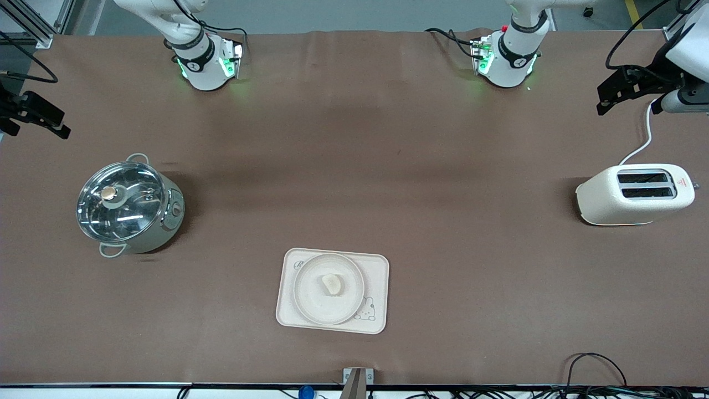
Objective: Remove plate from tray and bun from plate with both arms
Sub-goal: 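Reach the right gripper toward the white plate on the cream tray, then grasp the rim of the white plate with the right gripper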
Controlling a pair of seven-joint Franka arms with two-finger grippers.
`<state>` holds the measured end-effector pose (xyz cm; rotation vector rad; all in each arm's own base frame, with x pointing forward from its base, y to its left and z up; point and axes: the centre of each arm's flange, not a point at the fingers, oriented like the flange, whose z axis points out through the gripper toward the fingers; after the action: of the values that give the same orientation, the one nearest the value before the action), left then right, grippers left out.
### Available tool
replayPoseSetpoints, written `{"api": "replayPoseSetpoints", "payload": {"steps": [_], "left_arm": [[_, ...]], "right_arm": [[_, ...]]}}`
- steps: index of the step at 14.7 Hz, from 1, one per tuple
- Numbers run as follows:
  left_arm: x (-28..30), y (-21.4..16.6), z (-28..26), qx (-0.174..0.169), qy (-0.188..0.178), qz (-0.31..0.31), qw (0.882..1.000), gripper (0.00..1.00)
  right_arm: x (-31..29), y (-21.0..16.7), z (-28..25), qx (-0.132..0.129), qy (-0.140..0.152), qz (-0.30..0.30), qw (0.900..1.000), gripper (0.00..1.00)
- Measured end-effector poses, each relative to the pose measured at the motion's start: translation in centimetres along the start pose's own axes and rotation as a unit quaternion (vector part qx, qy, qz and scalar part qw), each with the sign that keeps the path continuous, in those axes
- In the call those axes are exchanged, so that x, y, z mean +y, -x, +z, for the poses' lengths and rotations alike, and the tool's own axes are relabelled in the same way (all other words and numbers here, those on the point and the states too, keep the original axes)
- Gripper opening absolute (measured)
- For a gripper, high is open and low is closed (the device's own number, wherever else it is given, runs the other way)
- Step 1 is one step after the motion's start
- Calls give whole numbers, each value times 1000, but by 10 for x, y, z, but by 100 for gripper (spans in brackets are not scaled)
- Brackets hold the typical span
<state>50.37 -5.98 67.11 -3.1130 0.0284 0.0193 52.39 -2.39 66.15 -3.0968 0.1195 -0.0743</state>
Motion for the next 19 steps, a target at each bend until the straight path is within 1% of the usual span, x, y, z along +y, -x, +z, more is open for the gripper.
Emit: {"api": "replayPoseSetpoints", "payload": {"steps": [2,3,5,7,10,13,15,17,19], "left_arm": [[-1,-1,2,-2,0,1,1000,100],[0,-2,3,-3,0,1,1000,100],[0,-5,7,-6,0,1,1000,100],[0,-7,10,-9,0,2,1000,100],[0,-9,13,-12,0,2,1000,100],[1,-12,16,-14,1,3,1000,100],[1,-14,19,-15,1,3,1000,100],[2,-17,22,-18,1,3,1000,100],[2,-18,24,-20,1,4,1000,100]], "right_arm": [[-7,-4,0,4,-30,-1,1000,100],[-10,-9,3,7,-39,-2,999,100],[-21,-20,19,2,-49,-8,999,100],[-43,-37,48,-6,-55,-20,998,100],[-90,-69,113,-24,-82,-1,996,100],[-140,-99,193,-30,-117,34,992,100],[-177,-111,248,-23,-135,47,989,100],[-219,-115,300,-12,-155,57,986,100],[-258,-110,353,1,-161,61,985,100]]}}
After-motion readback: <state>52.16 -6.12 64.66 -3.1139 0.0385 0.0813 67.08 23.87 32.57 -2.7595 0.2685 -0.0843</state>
